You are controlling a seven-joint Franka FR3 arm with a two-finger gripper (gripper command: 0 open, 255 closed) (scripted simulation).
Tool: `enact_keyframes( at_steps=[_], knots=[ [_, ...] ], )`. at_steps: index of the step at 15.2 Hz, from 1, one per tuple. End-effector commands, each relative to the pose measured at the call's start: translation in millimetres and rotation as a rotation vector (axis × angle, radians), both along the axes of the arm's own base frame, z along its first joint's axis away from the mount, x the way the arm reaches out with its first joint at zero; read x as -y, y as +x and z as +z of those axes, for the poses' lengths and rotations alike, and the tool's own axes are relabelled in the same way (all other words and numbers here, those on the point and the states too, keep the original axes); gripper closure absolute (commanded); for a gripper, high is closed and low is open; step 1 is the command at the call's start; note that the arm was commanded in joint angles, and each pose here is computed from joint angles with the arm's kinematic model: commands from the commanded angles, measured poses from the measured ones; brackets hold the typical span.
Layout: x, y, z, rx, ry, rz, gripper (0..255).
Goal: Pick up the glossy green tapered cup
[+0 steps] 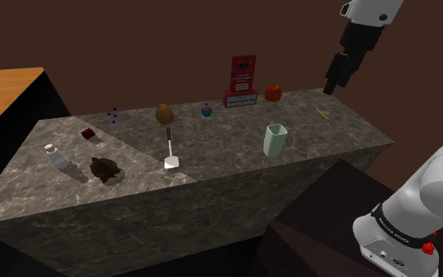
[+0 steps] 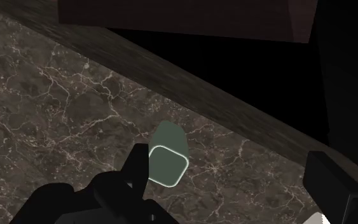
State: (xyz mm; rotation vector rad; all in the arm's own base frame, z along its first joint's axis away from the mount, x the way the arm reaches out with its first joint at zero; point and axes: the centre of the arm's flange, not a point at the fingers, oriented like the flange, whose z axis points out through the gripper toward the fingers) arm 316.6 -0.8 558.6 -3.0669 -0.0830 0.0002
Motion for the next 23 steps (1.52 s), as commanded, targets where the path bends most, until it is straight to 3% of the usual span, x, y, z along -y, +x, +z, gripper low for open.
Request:
enact_keyframes(
  at_steps=[1, 23],
  knots=[
    [0, 0, 0, 0.000, 0.000, 0.000, 0],
    [-16, 158, -251, -0.078, -0.088, 0.101, 0]
  ],
)
